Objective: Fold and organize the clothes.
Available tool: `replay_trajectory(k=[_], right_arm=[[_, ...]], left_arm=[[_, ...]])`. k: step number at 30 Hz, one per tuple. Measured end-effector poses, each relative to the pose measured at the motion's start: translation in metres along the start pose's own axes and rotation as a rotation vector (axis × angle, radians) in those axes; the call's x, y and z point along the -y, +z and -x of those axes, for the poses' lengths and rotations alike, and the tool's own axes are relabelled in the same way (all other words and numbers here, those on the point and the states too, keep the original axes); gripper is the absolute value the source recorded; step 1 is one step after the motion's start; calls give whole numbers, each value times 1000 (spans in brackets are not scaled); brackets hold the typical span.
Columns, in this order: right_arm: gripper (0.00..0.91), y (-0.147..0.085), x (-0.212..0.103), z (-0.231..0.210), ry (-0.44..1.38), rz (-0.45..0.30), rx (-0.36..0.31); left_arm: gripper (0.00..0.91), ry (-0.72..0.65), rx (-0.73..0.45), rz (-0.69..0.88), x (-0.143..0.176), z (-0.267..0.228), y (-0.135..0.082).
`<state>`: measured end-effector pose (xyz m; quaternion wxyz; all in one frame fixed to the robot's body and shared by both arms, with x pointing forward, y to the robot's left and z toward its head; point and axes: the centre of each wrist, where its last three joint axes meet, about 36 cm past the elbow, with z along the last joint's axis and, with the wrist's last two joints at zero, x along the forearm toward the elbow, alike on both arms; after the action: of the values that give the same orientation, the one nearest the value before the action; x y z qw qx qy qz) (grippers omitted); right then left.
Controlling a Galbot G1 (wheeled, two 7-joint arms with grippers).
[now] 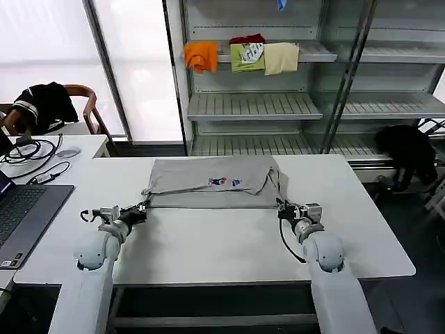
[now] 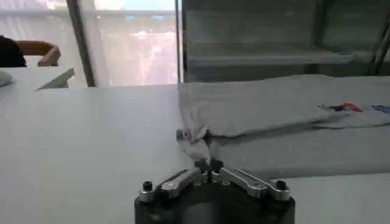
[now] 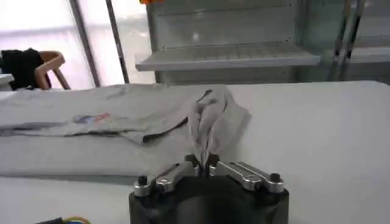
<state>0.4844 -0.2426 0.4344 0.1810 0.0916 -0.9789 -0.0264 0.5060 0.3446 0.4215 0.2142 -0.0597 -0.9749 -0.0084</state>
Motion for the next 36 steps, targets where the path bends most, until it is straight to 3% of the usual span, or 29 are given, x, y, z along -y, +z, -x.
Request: replay_trajectory(k=[13,24,25,26,27,36], right_arm=[[0,39,-39,-95,11,28,-26],[0,59,-61,-158,37,20,-86],[443,60,-62,-161,40,20,-88],[907,60,-63,-163,43,20,-89],[907,61,-64,-165,47,21,-91],[907,45,-72,-176,78,46,-13]], left_arm=[[0,-10,14,-88,-5,-122,48],[30,-43,-12,-103,17,-200,64],[141,-46,-15,-103,19,-203,65],[635,-50,-19,-105,20,-206,66],[907,-53,-22,-104,22,-208,67],[907,-111,-7,-104,24,-223,63]])
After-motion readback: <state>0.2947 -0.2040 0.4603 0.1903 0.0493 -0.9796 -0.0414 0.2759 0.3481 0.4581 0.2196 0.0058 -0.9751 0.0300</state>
